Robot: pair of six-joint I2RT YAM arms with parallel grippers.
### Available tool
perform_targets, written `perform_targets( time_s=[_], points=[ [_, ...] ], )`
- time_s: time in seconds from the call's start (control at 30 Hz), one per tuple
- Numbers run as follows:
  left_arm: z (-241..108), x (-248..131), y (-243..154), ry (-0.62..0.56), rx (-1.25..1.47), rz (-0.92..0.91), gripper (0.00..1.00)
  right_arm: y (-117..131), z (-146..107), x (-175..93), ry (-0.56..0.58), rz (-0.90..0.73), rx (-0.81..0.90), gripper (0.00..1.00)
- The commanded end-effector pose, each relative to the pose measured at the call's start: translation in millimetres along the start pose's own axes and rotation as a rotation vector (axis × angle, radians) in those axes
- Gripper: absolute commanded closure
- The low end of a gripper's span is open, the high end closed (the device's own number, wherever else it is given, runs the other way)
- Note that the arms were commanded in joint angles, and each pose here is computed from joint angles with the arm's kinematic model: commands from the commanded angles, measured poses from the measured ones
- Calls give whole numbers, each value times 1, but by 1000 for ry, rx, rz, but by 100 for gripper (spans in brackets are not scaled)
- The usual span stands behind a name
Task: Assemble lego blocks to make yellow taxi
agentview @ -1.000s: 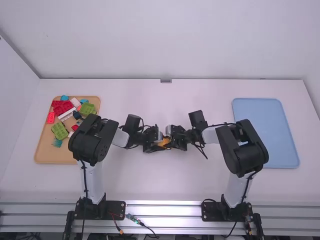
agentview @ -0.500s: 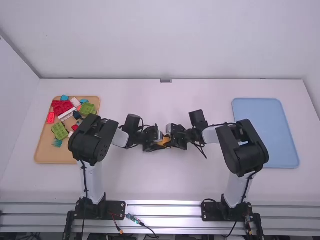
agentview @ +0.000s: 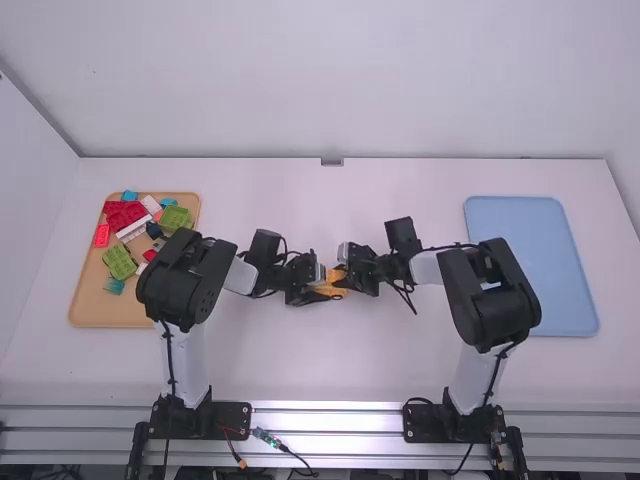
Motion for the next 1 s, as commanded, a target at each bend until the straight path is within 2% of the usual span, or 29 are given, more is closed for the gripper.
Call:
perform_targets(
  time_s=[0.0, 0.27, 0.5, 0.97],
  points=[
    [-25, 2, -8, 126, -13, 31, 99, -2, 15, -4, -55, 13, -38, 100],
    [-25, 2, -7, 126, -12, 31, 98, 2, 20, 0, -62, 36, -42, 100],
    [-24, 2, -6, 122, -5, 36, 98, 6, 15, 12, 30, 21, -36, 100],
    [-24, 2, -6, 123, -8, 35, 98, 5, 7, 12, 88, -17, -36, 100]
  ],
)
Point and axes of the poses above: each hand's point on the last joint's axis, 136 mm out from that joint toward the fingers, its own x axis out along the fingers, its own y axis along the line the jaws close on, z = x × y, the point moved 7 cm from there along -x, back along the fingers
